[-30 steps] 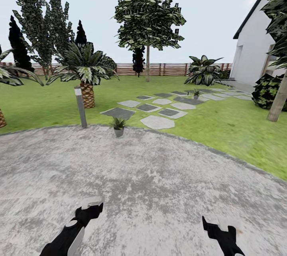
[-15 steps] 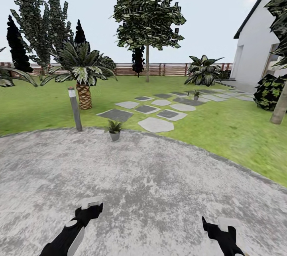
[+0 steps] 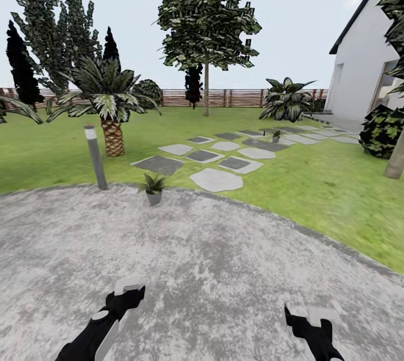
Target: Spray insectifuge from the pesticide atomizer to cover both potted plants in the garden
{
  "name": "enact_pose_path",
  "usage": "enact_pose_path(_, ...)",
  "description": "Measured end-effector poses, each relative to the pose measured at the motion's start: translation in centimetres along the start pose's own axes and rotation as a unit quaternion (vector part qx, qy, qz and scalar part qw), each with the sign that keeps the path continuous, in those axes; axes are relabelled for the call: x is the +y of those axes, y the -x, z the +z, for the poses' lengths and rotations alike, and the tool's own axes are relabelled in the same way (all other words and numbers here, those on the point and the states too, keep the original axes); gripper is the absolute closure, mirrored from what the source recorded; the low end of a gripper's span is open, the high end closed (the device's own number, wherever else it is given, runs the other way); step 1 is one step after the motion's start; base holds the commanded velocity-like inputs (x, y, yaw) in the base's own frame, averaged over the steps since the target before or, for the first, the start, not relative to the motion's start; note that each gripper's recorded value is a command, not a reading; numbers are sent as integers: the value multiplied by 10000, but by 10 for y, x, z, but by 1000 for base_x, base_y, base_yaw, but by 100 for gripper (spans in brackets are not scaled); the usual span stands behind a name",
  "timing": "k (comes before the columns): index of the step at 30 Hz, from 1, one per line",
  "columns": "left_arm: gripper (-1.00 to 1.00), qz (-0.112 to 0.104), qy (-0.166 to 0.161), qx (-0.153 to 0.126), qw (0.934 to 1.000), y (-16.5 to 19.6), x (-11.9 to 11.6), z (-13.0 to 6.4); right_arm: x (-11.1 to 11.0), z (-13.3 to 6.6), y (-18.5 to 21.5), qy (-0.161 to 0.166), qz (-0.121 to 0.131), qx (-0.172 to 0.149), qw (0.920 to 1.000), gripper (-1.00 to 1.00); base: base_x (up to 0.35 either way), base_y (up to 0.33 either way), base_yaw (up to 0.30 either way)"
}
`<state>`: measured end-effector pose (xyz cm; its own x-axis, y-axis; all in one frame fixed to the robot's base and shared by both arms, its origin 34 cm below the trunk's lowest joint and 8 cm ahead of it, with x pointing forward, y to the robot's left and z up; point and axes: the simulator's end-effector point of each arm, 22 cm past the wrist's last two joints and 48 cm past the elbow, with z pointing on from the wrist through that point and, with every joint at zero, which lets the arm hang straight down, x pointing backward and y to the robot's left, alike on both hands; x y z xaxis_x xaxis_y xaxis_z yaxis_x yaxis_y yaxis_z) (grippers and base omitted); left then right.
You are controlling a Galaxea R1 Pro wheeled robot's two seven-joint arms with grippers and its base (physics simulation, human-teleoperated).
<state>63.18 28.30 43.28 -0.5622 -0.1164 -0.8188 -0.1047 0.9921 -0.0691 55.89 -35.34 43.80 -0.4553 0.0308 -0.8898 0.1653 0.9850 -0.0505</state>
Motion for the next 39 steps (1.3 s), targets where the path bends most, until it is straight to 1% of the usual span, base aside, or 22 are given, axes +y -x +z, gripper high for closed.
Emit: enact_pose_path(39,-100,2,0,0,10000,0,0,0,1,0,-2,8,-8,23,10000,-100,332,-100,0)
